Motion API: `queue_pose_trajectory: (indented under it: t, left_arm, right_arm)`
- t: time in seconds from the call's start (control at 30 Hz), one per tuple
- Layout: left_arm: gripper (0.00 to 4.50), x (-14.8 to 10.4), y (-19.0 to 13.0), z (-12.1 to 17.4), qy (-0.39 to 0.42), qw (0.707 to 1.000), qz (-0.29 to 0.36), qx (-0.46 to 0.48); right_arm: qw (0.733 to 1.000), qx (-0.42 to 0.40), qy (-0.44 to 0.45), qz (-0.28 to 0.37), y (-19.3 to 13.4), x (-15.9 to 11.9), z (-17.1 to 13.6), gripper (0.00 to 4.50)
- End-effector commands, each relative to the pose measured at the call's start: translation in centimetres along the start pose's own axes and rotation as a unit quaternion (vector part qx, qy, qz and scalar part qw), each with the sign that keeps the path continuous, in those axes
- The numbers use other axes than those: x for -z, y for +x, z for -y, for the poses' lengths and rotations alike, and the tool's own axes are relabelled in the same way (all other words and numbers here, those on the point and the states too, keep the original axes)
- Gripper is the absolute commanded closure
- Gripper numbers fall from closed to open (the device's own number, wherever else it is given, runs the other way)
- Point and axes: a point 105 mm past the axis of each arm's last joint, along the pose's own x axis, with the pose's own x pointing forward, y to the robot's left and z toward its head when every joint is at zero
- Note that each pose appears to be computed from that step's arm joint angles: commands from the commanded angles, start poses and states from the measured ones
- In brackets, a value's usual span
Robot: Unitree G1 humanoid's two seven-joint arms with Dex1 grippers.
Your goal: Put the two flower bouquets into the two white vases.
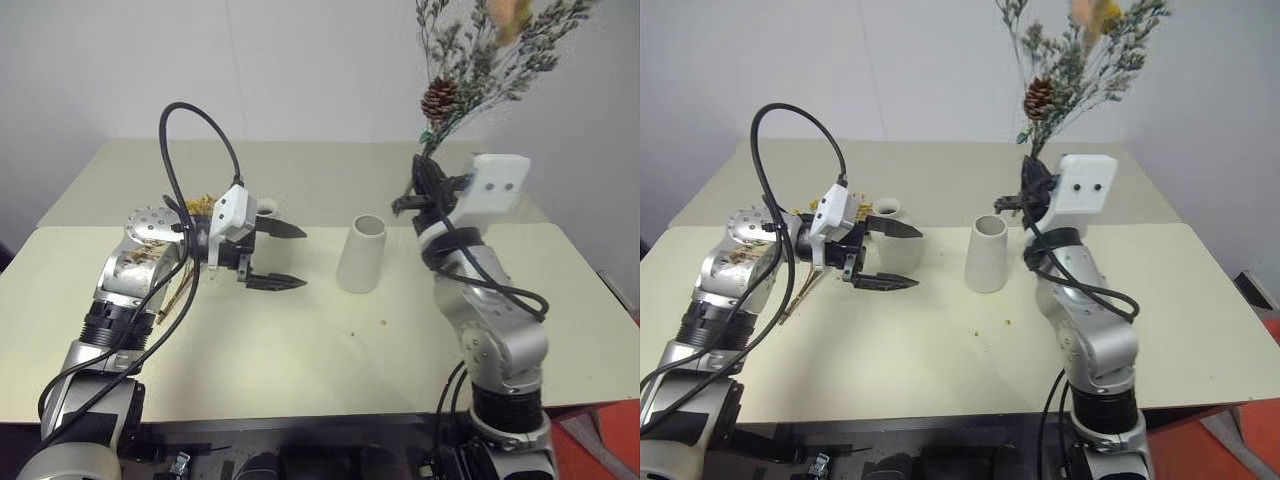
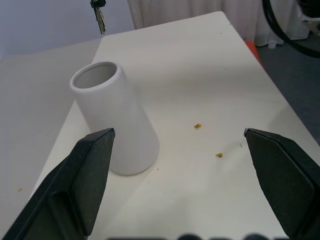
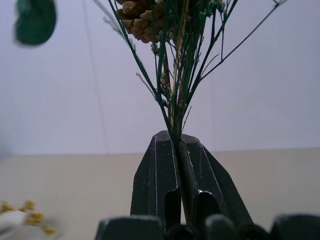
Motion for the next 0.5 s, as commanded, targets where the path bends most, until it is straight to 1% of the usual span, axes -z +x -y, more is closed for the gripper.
queue_pose_trajectory:
  t: [0.03,0.23,0.5]
  left_arm:
    - [0.00,-0.6,-1.6,-1.0,0.012,0.999,-0.005,-0.036]
    - [0.00,0.0,-2.7,-1.4,0.006,0.998,-0.017,-0.060]
    - [0.00,0.0,-2.9,-1.3,0.006,0.997,-0.015,-0.072]
  right_arm:
    - [0.999,-0.009,0.005,0.036,0.7,-1.1,-0.7,4.49]
    - [0.999,-0.023,0.012,0.026,1.3,0.2,-1.5,4.49]
    - [1.000,-0.031,0.007,-0.001,1.0,2.1,-1.3,4.49]
